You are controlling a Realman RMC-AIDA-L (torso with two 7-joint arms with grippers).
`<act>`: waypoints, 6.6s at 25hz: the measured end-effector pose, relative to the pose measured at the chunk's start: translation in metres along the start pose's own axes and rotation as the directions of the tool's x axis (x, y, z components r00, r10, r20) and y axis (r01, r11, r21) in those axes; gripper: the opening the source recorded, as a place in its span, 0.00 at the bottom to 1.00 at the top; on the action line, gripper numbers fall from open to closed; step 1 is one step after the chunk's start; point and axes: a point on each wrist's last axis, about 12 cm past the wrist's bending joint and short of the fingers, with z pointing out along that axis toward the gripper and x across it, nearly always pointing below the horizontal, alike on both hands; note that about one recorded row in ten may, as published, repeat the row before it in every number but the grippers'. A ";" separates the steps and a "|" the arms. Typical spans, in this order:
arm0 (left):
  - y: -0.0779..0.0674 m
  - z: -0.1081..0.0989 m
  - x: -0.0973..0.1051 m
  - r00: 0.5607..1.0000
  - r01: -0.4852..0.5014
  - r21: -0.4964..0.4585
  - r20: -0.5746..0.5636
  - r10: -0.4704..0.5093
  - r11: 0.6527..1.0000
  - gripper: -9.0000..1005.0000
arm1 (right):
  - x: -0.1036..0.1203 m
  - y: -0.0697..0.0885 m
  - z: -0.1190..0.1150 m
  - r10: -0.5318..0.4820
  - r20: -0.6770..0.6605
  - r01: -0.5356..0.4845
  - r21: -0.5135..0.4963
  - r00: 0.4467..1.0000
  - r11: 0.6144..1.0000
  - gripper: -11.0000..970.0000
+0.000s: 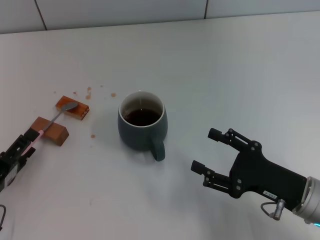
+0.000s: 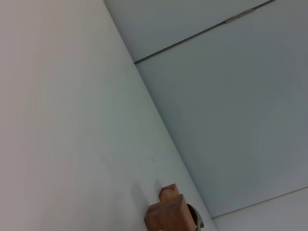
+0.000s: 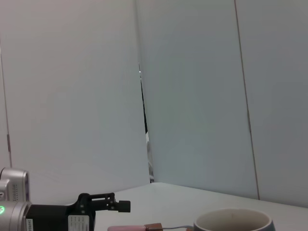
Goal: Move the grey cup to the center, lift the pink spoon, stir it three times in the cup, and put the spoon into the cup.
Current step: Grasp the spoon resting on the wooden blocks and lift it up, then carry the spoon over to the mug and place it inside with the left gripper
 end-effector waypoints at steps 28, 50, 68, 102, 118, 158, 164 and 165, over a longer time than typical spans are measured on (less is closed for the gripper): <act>-0.003 0.011 0.000 0.999 0.034 0.006 -0.026 -0.034 0.999 0.59 | -0.001 0.000 0.000 0.000 0.002 0.000 -0.004 1.000 1.000 0.87; -0.002 0.012 0.005 0.997 0.075 0.001 -0.032 -0.075 0.997 0.52 | 0.000 0.000 0.001 0.001 0.000 -0.001 -0.004 1.000 1.000 0.87; -0.001 0.015 0.006 0.994 0.099 -0.014 -0.033 -0.100 0.995 0.47 | 0.000 0.000 0.001 0.001 -0.003 -0.001 -0.008 1.000 1.000 0.87; -0.001 0.017 0.005 0.995 0.094 -0.022 -0.035 -0.095 0.995 0.21 | -0.001 0.000 0.001 -0.001 0.001 0.001 -0.020 1.000 1.000 0.87; -0.087 0.049 -0.080 0.922 -0.289 0.405 -0.126 0.366 0.867 0.15 | -0.001 0.000 0.001 -0.002 0.001 0.002 -0.020 1.000 1.000 0.87; -0.276 0.144 -0.073 -0.422 -0.644 0.761 -0.268 0.866 -0.078 0.14 | -0.004 -0.004 0.001 -0.005 0.004 0.006 -0.027 1.000 1.000 0.86; -0.274 0.152 -0.063 -0.473 -0.631 0.768 -0.269 0.839 -0.110 0.14 | -0.004 -0.003 0.002 -0.005 0.007 0.005 -0.029 1.000 1.000 0.86; -0.274 0.154 -0.062 -0.479 -0.626 0.771 -0.267 0.836 -0.112 0.14 | -0.004 -0.003 0.002 -0.004 0.007 0.005 -0.030 1.000 1.000 0.86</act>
